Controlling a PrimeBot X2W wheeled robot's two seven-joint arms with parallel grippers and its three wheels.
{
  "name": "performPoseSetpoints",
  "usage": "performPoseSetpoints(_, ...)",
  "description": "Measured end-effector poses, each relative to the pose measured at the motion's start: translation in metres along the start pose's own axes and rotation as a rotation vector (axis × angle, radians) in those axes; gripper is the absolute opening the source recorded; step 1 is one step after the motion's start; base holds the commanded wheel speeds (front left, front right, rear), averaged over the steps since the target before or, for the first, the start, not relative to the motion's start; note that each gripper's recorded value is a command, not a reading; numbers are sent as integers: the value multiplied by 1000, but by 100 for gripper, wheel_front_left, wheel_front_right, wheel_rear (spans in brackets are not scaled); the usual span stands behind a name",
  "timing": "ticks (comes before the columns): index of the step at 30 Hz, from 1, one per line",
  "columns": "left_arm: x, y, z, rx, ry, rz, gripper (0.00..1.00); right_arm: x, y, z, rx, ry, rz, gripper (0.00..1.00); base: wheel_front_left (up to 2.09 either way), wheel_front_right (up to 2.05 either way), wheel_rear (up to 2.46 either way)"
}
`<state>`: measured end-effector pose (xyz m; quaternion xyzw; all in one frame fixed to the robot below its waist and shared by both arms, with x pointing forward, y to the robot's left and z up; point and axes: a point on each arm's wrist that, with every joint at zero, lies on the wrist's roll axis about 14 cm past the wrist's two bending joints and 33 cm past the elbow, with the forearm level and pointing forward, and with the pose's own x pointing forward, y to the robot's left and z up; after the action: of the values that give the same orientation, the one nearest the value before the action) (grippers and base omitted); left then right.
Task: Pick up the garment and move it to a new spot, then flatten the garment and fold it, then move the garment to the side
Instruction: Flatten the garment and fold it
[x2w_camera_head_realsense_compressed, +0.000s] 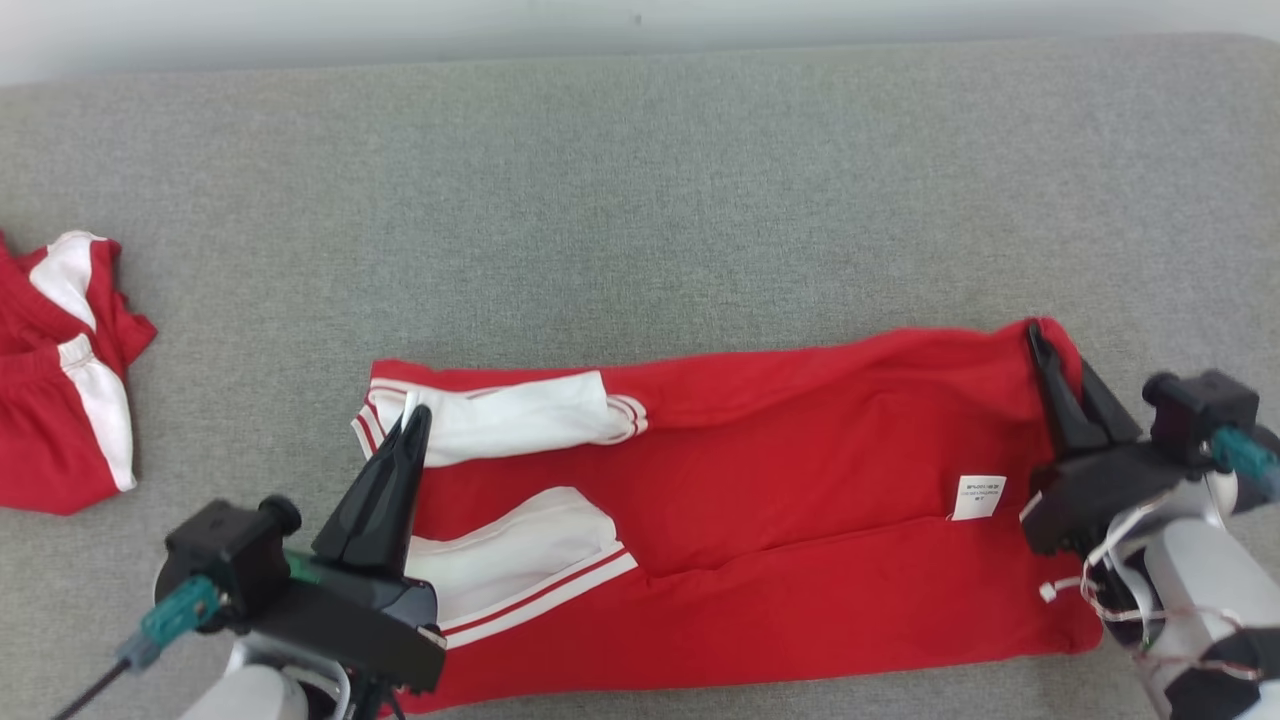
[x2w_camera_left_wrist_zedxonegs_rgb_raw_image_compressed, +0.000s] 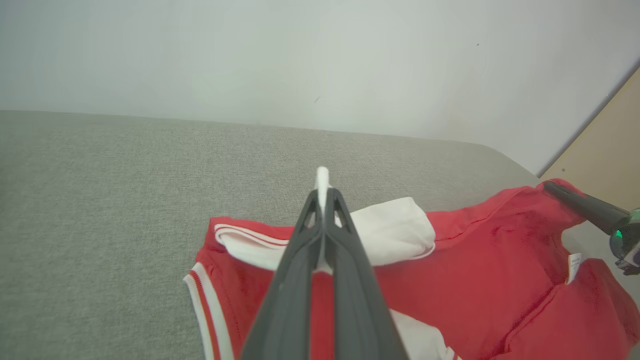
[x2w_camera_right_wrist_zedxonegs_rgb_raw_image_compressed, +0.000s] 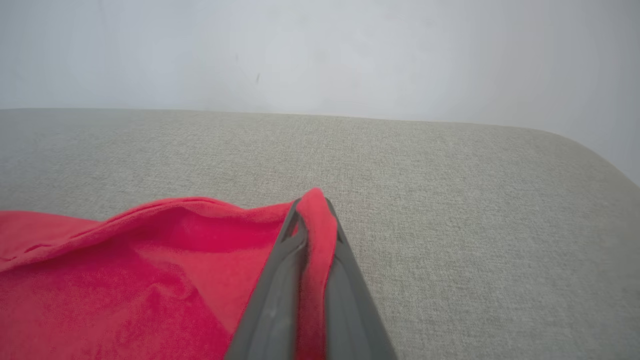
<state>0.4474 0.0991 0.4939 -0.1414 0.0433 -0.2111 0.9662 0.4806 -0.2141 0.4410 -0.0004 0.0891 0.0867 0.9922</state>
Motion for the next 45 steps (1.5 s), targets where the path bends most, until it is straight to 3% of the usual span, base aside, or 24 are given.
performPoseSetpoints(10,-34,3,-18,-114,-4,112,0,-35,-1,-7,30,-16,-29,0,0,0,0)
performPoseSetpoints(19,-55,4,-40,-145,33,149,0,-52,0,-7,56,-30,-47,0,0,0,0)
performPoseSetpoints(21,-59,5,-44,-142,43,158,0,-57,-1,-8,61,-29,-54,27,0,0,0)
performPoseSetpoints(22,-61,5,-47,-139,51,161,0,-60,0,-9,62,-28,-55,57,0,0,0)
performPoseSetpoints(23,-62,6,-46,-135,48,166,36,-62,0,-9,64,-28,-57,100,0,0,0)
performPoseSetpoints(24,-62,6,-44,-133,37,172,98,-63,-1,-8,66,-32,-61,100,0,0,0)
performPoseSetpoints(36,-73,27,10,-32,-147,272,100,-81,-7,17,84,-115,-84,100,0,0,0)
performPoseSetpoints(45,-95,59,37,100,-228,398,100,-74,-12,-15,117,40,-112,100,0,0,0)
